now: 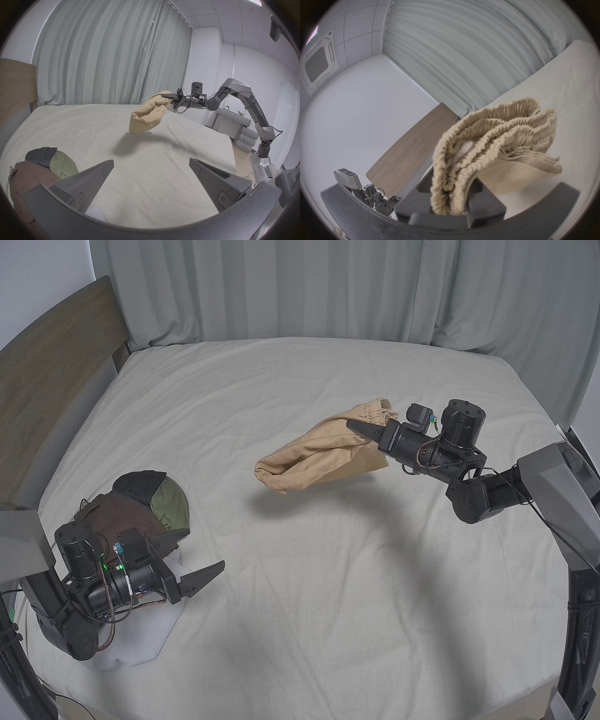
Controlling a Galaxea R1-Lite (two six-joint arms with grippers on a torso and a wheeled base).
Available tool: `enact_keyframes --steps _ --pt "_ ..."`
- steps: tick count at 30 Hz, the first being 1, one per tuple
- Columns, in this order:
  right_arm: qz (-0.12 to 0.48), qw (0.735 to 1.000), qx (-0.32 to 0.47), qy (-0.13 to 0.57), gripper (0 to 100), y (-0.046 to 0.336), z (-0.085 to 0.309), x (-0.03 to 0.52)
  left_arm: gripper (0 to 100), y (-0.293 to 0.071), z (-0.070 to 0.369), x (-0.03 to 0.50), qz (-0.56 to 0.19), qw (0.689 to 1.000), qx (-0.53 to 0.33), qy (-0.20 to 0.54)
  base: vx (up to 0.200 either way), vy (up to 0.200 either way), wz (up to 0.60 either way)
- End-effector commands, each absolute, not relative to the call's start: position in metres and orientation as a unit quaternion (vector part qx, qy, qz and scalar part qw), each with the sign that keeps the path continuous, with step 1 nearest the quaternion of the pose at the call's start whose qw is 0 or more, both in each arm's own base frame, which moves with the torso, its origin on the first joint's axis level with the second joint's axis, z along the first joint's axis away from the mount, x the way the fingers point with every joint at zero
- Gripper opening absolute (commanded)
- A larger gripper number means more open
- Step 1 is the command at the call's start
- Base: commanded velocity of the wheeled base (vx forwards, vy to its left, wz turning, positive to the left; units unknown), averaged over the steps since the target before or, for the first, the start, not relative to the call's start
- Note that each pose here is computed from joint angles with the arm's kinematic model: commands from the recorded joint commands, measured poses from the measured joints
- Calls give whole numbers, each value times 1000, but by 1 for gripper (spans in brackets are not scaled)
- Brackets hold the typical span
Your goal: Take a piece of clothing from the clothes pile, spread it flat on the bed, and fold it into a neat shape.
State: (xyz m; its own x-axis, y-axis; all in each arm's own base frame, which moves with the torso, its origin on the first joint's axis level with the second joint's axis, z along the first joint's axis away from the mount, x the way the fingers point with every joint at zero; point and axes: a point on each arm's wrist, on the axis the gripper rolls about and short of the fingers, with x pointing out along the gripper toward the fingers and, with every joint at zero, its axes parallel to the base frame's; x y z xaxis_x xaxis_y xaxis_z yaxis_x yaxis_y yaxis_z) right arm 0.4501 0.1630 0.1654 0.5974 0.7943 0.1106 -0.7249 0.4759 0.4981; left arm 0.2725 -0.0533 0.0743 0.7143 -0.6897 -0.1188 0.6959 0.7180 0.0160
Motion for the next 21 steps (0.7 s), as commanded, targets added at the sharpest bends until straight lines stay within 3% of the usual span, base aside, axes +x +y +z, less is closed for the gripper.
enact_keyframes --steps 1,11,21 --pt "442 857 257 68 0 170 164 469 100 -53 71 273 -374 925 28 58 0 0 0" --pt "441 858 257 57 0 176 164 488 100 -52 71 271 -373 925 28 61 0 0 0" --pt "409 869 272 64 0 177 130 511 100 -51 70 271 -379 923 27 62 0 0 0"
